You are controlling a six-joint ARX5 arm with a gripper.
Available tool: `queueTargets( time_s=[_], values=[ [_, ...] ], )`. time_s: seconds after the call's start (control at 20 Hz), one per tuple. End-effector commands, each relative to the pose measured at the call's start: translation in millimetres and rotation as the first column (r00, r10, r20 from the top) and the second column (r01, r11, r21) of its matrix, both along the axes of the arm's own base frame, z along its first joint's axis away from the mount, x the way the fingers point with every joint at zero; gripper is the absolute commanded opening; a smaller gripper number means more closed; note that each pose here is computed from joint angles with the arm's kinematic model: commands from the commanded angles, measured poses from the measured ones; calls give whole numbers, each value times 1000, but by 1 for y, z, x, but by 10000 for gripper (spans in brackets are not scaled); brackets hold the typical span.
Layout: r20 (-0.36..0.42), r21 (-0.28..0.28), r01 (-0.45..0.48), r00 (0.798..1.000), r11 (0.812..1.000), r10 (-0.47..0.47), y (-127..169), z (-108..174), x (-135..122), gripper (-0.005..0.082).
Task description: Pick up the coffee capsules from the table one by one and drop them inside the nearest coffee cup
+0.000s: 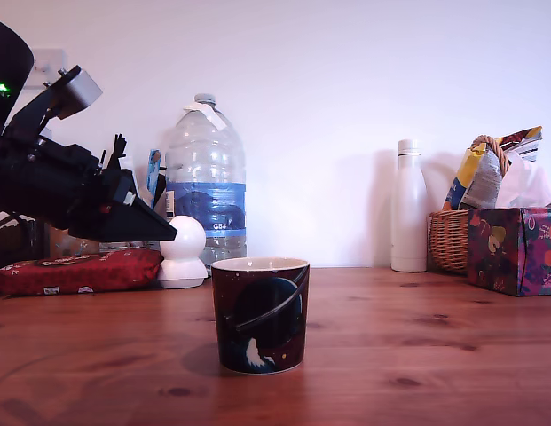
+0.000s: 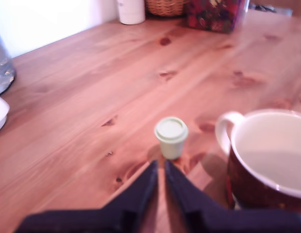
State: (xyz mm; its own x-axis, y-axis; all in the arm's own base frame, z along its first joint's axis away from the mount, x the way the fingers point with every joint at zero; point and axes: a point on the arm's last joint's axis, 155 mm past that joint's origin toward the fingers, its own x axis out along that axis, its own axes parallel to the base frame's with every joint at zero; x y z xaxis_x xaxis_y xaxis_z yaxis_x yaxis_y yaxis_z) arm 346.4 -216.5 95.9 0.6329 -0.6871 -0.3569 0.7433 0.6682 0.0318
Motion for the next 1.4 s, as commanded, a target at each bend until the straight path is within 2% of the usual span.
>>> queueTargets(
  time_s=[0.0,0.2,0.35,0.45,0.65,0.75,1.0,1.25,1.35],
  values=[
    [19,12,24,1000,1000,-24,-3,1,0,-22],
    [48,53,73,996,996,-75,-6,-4,-2,-22],
    [64,111,119,990,987,-127,-12,-8,6,-22],
    [89,154,175,978,973,-190,-20,-8,13,-22],
    [157,252,265,938,931,-309,-34,-3,28,-22],
    [180,291,300,915,908,-360,-40,2,34,-22],
    [229,409,367,845,836,-483,-50,18,45,-22],
    [220,489,434,778,756,-589,-60,26,53,-22],
    [204,521,462,749,718,-631,-67,22,54,-22]
  ],
)
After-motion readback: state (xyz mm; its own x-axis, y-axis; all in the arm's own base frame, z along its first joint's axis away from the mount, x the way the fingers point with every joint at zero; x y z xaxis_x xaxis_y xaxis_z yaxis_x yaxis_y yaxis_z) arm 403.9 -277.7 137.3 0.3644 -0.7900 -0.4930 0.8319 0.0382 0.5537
